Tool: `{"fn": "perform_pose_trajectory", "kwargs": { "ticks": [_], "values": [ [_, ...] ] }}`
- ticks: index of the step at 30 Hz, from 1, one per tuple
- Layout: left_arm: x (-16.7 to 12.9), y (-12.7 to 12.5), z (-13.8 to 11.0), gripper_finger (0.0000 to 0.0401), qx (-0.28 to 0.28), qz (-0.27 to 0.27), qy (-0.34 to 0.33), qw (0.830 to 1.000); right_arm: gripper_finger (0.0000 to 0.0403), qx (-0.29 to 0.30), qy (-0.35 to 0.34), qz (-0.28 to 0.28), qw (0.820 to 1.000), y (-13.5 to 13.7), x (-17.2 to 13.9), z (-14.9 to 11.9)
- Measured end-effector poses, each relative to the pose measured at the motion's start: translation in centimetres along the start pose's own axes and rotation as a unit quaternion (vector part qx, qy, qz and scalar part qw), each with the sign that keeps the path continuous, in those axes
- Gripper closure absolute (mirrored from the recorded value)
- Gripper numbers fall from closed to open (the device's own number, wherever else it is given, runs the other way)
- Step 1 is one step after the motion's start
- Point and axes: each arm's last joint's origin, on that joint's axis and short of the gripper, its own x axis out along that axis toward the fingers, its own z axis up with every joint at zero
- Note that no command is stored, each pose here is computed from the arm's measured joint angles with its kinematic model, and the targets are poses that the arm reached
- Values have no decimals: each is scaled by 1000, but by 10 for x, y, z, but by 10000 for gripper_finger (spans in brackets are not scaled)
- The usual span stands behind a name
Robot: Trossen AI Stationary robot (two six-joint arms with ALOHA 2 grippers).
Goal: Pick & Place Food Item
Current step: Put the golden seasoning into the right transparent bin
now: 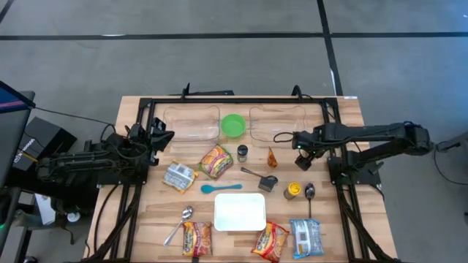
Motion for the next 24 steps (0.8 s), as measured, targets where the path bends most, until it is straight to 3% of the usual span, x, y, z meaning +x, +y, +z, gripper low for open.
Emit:
{"fn": "perform_pose_trajectory", "kwargs": {
  "ticks": [6,17,24],
  "values": [
    [0,0,0,380,0,0,0,1000,27,-20,13,-7,1000,4,7,4],
    [0,0,0,380,0,0,0,1000,90,-26,21,-3,999,5,8,5],
    [0,0,0,380,0,0,0,1000,107,-27,21,-1,999,5,8,5]
  ]
}}
